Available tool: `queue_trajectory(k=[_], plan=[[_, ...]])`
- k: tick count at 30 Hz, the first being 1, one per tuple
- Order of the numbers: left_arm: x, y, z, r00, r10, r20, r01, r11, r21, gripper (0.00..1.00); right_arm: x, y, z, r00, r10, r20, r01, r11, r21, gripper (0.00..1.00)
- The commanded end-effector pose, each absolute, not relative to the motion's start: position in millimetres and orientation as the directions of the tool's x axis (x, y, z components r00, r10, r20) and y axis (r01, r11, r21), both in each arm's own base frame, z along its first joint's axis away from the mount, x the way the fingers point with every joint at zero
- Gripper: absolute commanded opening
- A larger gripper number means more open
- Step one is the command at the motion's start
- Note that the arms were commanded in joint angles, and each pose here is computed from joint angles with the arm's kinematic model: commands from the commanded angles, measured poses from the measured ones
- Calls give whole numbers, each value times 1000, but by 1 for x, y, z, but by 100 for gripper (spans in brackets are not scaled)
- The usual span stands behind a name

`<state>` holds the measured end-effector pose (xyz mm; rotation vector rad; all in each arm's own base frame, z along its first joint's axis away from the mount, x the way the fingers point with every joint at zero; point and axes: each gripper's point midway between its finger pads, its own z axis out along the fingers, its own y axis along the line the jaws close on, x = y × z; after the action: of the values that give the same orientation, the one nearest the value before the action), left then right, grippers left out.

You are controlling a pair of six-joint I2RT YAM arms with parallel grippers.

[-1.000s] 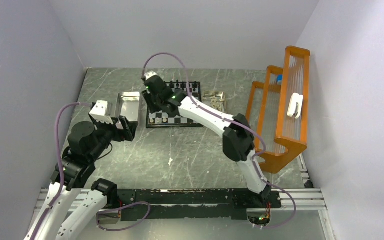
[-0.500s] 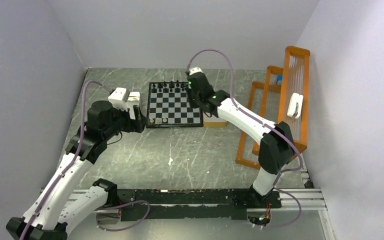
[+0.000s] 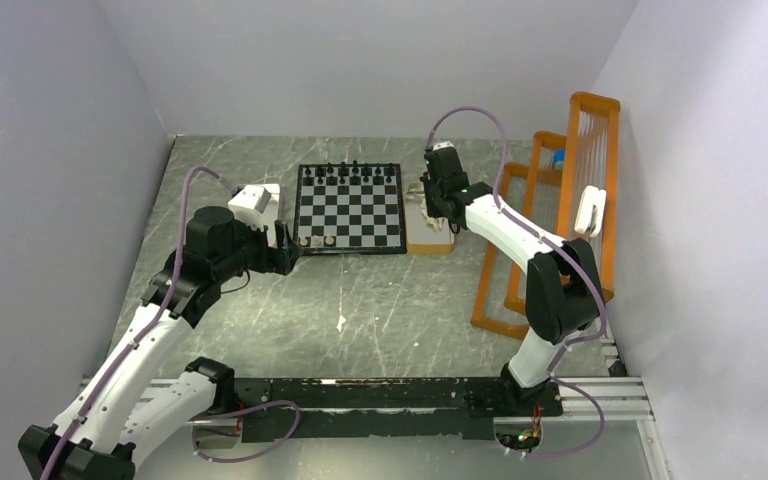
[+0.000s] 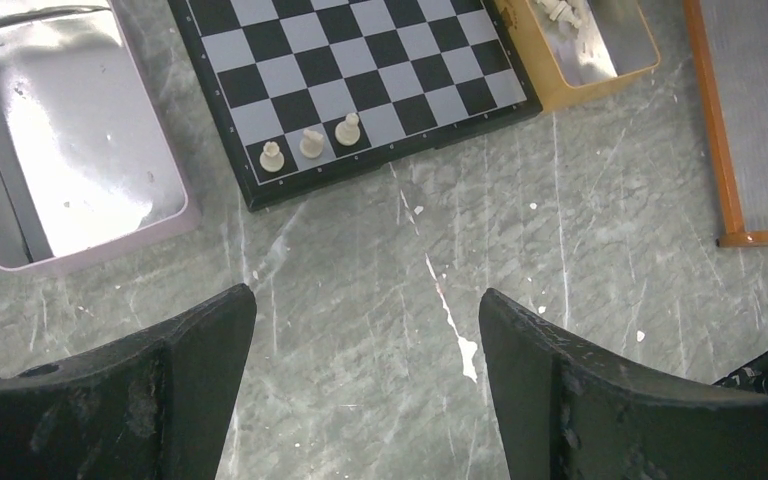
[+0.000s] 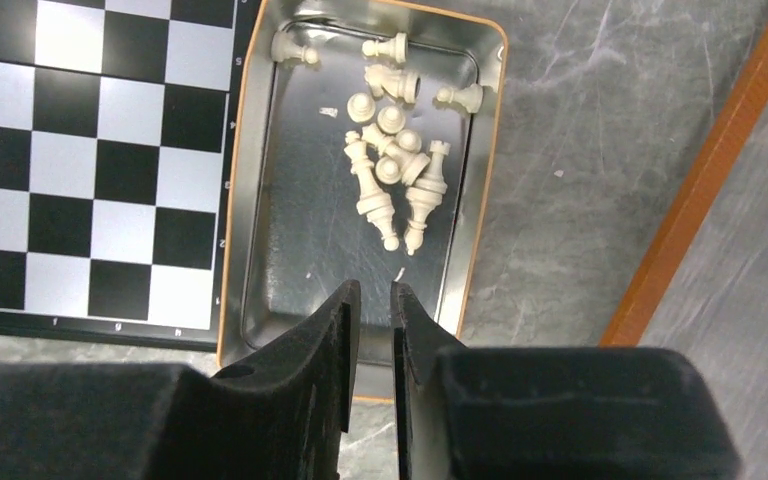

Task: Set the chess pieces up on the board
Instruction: Pick up the chess piece from the storage box.

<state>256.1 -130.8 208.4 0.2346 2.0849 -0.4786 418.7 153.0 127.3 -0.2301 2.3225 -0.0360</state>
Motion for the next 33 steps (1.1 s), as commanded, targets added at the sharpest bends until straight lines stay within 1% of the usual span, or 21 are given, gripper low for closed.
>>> queue_trajectory(k=[1,5,7,9,15,20,33], plan=[[259,-131,222,-478,-29,-878,375,897,-233,87,434,155,111,-661,-198,-723,-192,977,-92,22],[257,-132,223,-476,-27,-879,383,893,-235,86,441,157,93,-687,-230,-689,-210,971,-114,23],[256,-130,225,-468,-33,-883,376,897,-233,86,443,157,86,-697,-245,-674,-218,968,-127,26],[256,-127,227,-460,-37,-887,367,902,-228,86,443,156,79,-697,-261,-668,-229,964,-136,28],[255,-126,230,-447,-42,-893,364,904,-225,86,441,149,67,-718,-278,-638,-224,960,-165,29],[256,-126,230,-447,-42,-894,364,904,-224,86,443,146,55,-727,-281,-627,-227,960,-167,32],[255,-125,232,-440,-43,-897,364,904,-223,86,448,143,32,-752,-277,-599,-231,961,-155,31]])
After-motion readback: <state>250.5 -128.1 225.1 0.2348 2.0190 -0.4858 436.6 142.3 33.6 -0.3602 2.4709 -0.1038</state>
